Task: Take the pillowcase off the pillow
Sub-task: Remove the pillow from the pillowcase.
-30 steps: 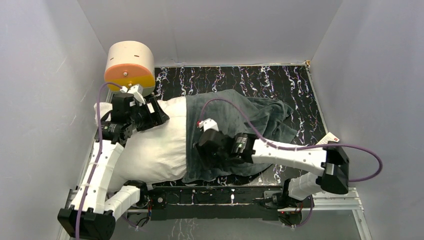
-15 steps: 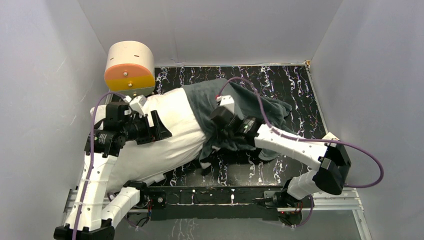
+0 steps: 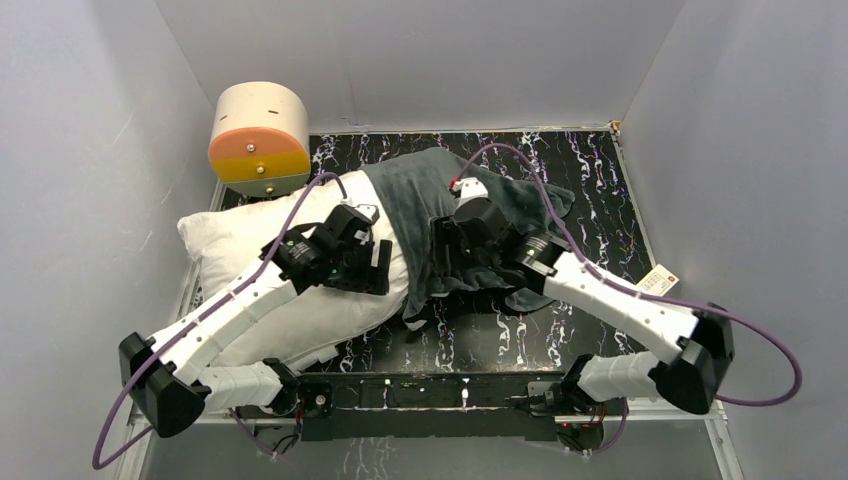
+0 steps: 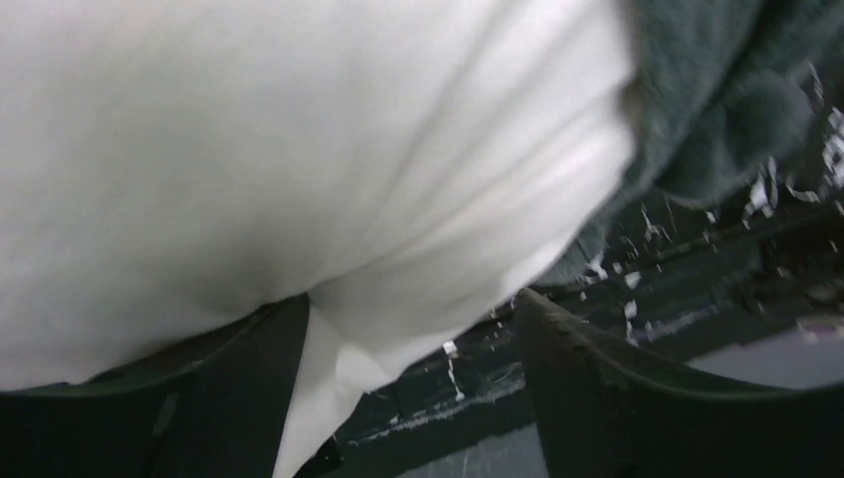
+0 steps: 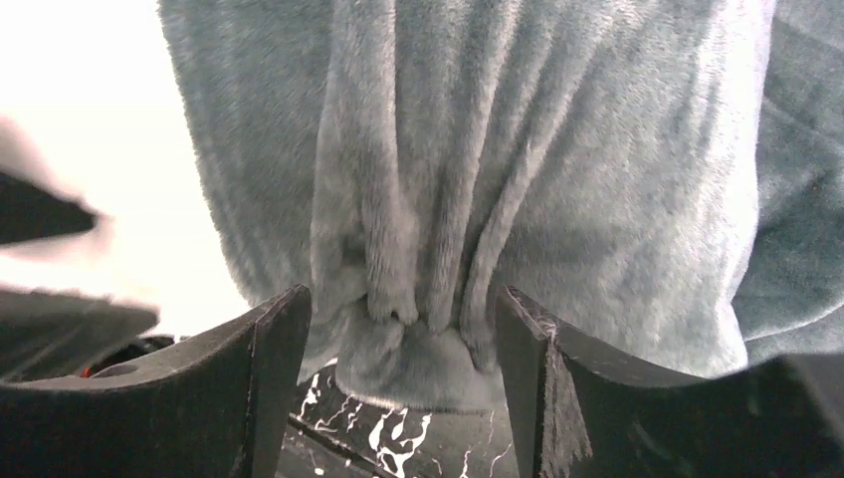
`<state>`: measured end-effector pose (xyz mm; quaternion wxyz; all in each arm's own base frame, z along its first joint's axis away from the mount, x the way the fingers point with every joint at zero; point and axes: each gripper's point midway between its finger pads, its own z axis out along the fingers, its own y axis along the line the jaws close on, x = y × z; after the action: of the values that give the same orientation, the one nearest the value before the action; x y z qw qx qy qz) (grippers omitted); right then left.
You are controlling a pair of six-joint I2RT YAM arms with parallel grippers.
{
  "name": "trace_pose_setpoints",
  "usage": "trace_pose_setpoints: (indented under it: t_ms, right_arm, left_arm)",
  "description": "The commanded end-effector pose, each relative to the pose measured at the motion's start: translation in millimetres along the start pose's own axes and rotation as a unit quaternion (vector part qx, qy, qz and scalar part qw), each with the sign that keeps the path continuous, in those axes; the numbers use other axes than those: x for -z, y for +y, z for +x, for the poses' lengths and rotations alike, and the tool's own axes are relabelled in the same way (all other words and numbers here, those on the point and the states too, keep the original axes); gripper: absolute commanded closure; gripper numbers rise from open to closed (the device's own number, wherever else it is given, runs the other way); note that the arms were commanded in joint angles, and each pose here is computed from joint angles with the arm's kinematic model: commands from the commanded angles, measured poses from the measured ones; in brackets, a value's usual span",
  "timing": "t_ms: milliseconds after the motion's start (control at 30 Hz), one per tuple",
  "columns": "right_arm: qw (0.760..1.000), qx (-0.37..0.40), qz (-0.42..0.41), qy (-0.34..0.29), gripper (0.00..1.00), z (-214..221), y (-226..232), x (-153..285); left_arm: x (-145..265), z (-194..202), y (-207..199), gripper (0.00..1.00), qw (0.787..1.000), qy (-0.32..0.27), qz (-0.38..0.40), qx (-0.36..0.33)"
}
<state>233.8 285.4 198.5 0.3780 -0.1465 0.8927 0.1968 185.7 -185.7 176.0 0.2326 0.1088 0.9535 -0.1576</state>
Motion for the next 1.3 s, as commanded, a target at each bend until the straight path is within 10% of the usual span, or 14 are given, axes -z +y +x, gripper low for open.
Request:
trace_pose_setpoints:
  t_ms: [0, 367, 500, 700, 1267]
  right_arm:
    - [0.999, 0.005, -0.041, -0.017, 0.23, 2, 3, 31]
    - [0.999, -0.005, -0.023, 0.04, 0.25, 45, -3, -12]
    - [0.996, -0.007, 0.08, 0.042, 0.51, 43, -31, -33]
    - [0.965, 0.007, 0.262, -0.014, 0.92, 22, -101, -4]
    - [0.958, -0.134, 0.251, -0.034, 0.84, 3, -197, 47]
  left_arm:
    - [-10, -22, 47, 0.35, 0.985, -0.066, -0.157, 0.006]
    - [-40, 9, 57, 0.83, 0.986, -0.018, -0.165, -0.005]
    - [-38, 10, 62, 1.0, 0.984, -0.02, -0.176, -0.008]
    - [-32, 22, 84, 1.0, 0.973, -0.019, -0.229, 0.004]
    - [-35, 33, 94, 1.0, 0.967, -0.008, -0.252, 0.028]
